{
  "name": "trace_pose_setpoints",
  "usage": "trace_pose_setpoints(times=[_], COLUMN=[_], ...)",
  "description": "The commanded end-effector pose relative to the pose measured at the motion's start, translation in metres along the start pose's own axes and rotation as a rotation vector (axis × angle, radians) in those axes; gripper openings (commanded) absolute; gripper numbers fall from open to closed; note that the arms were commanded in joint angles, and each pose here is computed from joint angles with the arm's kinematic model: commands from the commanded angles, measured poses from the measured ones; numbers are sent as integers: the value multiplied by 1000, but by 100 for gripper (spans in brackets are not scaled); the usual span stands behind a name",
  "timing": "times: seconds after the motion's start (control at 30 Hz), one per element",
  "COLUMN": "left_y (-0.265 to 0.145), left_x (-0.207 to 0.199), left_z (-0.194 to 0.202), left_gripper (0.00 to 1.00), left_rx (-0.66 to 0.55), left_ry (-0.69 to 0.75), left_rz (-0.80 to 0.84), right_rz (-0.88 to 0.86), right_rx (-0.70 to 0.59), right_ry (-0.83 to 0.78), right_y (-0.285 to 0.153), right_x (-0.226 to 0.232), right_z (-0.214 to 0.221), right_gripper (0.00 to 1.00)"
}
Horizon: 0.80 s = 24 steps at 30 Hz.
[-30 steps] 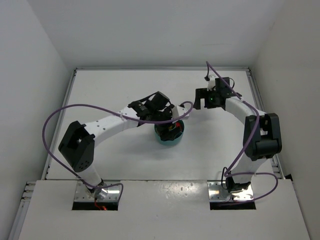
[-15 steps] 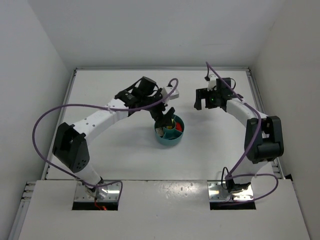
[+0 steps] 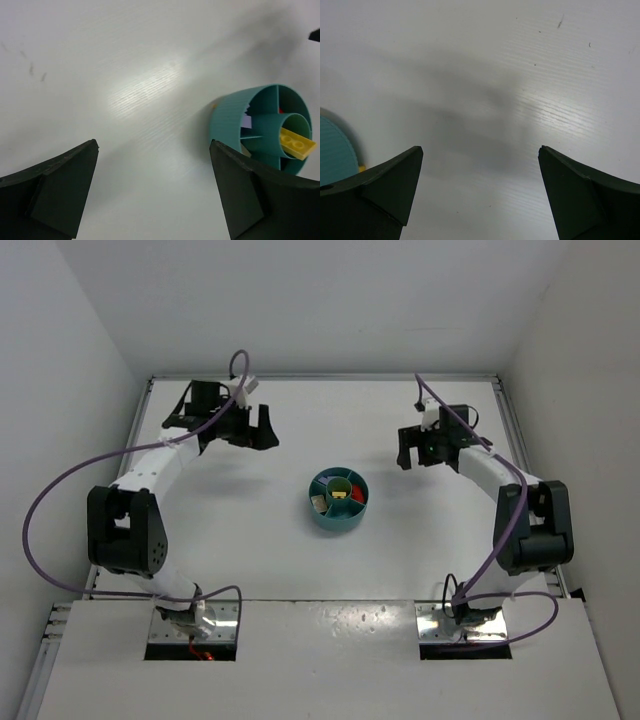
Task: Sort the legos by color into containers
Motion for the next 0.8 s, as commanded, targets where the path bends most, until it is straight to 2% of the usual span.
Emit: trace_pose_setpoints(times=[0.0, 0.1, 0.4, 0.63, 0.7, 0.77], left_y=[-22, -28, -25, -28, -26, -25], left_x=[12, 33, 66, 98, 99, 104], left_z=[-24, -21, 17, 41, 44, 51], left_gripper=[100, 100, 100, 100, 100, 100], left_rx=[-106, -99, -15, 12, 22, 39], left_ry=[4, 16, -31, -52, -44, -52], left_rz=[-77, -164, -232, -309, -308, -313], right_rz=[35, 42, 81, 122, 128, 126], right_rx=[-64, -64, -50, 49, 44, 94], right_ry=[-33, -37, -31, -63, -85, -101], right_y=[-10, -10, -11, -9, -13, -15], right_x=[-10, -14, -33, -52, -57, -62], right_z=[-14, -12, -5, 18, 10, 10], right_gripper=[99, 99, 99, 99, 99, 99])
Point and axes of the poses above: each gripper's point midway between its finger pads, its own y axis out along the fingers, its own x axis along the line the jaws close on, z = x × y, the point moved 2 cm from there along -y, back along the fingers, and after that the axes turned 4 degrees about y, right-handed, at the moved point
